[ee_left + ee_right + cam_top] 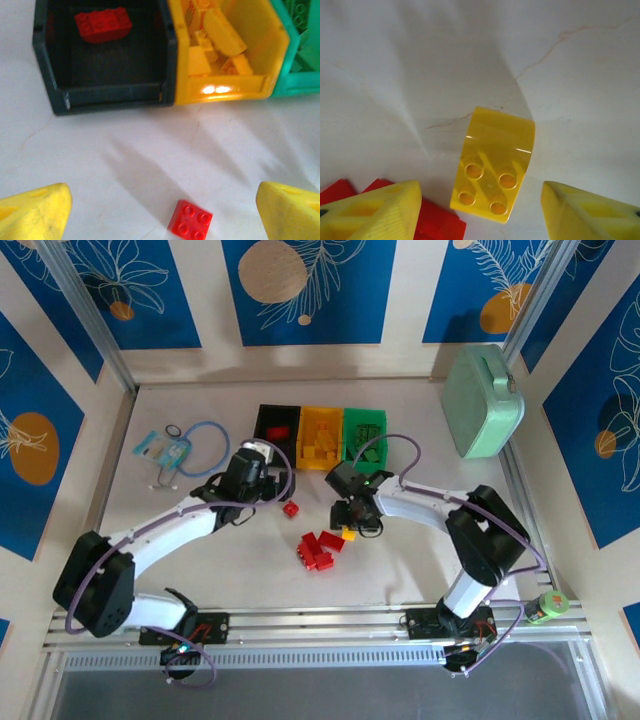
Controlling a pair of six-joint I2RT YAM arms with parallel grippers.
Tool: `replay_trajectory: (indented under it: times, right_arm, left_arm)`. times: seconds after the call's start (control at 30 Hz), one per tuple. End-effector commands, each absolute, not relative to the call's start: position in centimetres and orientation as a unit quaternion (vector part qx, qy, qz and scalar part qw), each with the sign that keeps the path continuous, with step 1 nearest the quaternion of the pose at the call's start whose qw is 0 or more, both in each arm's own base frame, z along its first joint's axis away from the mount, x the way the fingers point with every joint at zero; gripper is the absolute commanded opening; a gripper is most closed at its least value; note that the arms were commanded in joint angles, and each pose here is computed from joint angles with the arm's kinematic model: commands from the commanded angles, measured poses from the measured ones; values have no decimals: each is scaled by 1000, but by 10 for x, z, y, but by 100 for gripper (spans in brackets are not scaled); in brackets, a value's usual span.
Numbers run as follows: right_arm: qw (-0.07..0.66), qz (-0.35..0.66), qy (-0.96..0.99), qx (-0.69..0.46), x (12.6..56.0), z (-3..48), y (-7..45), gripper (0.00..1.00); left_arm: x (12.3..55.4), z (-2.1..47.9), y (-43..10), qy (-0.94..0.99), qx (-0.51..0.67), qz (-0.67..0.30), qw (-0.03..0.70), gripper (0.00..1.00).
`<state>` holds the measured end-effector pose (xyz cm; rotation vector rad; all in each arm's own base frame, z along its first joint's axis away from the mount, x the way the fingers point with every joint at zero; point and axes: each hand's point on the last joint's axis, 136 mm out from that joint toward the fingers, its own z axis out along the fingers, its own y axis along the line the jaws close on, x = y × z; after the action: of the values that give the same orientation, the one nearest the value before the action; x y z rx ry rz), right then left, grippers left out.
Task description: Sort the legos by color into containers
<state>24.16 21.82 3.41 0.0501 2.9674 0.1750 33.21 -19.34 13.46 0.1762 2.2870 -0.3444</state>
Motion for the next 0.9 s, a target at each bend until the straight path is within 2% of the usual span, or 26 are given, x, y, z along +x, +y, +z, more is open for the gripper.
replay_trajectory:
  times: [0.0, 0.1, 0.27, 0.37, 0.63, 0.87]
  right_arm:
    - [66, 25, 997, 38, 238, 27, 211, 63]
    - [60, 22, 997, 35, 238, 23, 214, 59]
    - [66, 19, 997, 26, 245, 28, 221, 41]
    - [82, 20, 996, 18, 254, 41, 225, 35]
    - [138, 39, 990, -6, 301, 90, 242, 33]
    - [169, 57, 984, -23, 362, 122, 259, 33]
  left_arm:
    - [329, 136, -176, 900, 41, -126, 414, 94]
    - [322, 130, -167, 903, 35, -119, 411, 94]
    - [312, 124, -156, 905, 25, -114, 410, 94]
    - [305, 122, -148, 905, 20, -108, 410, 94]
    - [283, 127, -130, 902, -2, -116, 415, 94]
    - [258, 120, -124, 905, -12, -142, 400, 94]
